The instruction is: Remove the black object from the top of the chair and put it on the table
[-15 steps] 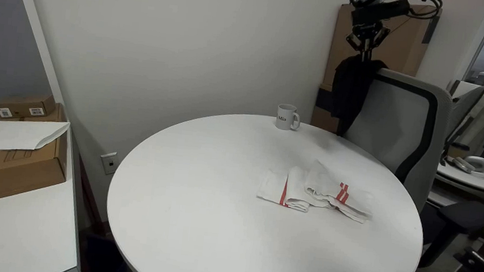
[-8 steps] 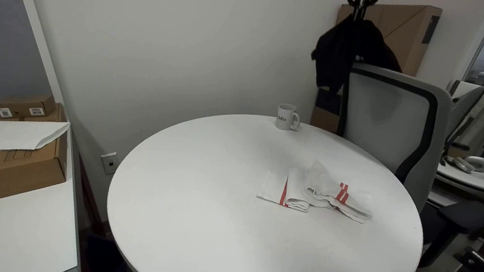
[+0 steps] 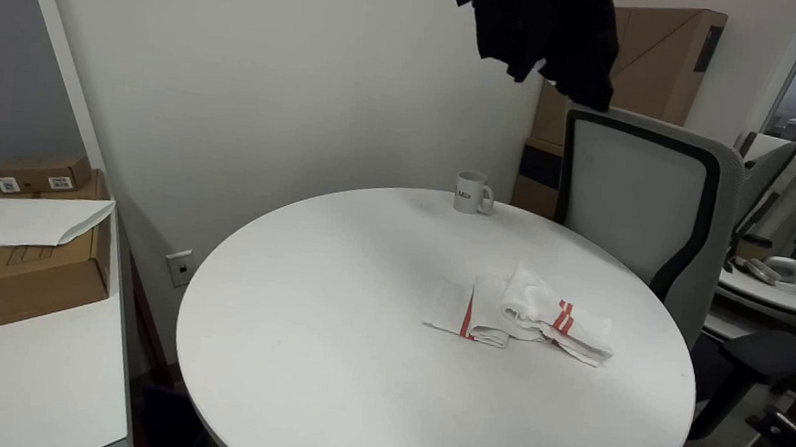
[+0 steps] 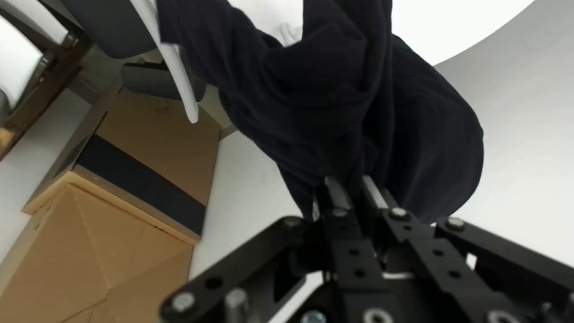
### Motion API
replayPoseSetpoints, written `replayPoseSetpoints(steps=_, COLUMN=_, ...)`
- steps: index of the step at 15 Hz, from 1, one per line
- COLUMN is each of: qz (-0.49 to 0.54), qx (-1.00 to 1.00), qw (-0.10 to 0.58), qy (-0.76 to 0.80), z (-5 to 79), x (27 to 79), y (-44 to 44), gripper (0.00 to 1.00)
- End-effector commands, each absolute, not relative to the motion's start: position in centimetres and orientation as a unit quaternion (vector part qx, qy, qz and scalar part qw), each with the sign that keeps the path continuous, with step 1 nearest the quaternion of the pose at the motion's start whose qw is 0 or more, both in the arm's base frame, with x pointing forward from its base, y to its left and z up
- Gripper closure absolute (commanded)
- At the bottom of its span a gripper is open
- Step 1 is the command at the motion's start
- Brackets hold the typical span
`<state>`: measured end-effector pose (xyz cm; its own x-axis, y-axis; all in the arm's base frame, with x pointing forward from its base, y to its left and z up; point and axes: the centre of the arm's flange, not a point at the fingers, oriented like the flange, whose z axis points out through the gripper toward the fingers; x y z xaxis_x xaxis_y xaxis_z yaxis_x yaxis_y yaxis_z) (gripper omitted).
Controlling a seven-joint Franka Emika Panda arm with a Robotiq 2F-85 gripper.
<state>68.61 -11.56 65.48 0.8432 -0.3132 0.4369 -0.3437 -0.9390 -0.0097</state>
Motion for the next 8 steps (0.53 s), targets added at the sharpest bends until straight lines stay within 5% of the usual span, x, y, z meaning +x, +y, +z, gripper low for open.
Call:
replayPoseSetpoints(steps=1, qz=0.211, qx=0.968, qw=0.019, qy=-0.131, z=66.8, x=69.7, y=-7.4, gripper=0.97)
replayPoseSetpoints(steps=8, qz=0.165, qx=0.979, qw=0.027, qy=-0.113, z=60.4, x=74.3, y=-2.7, gripper=0.97)
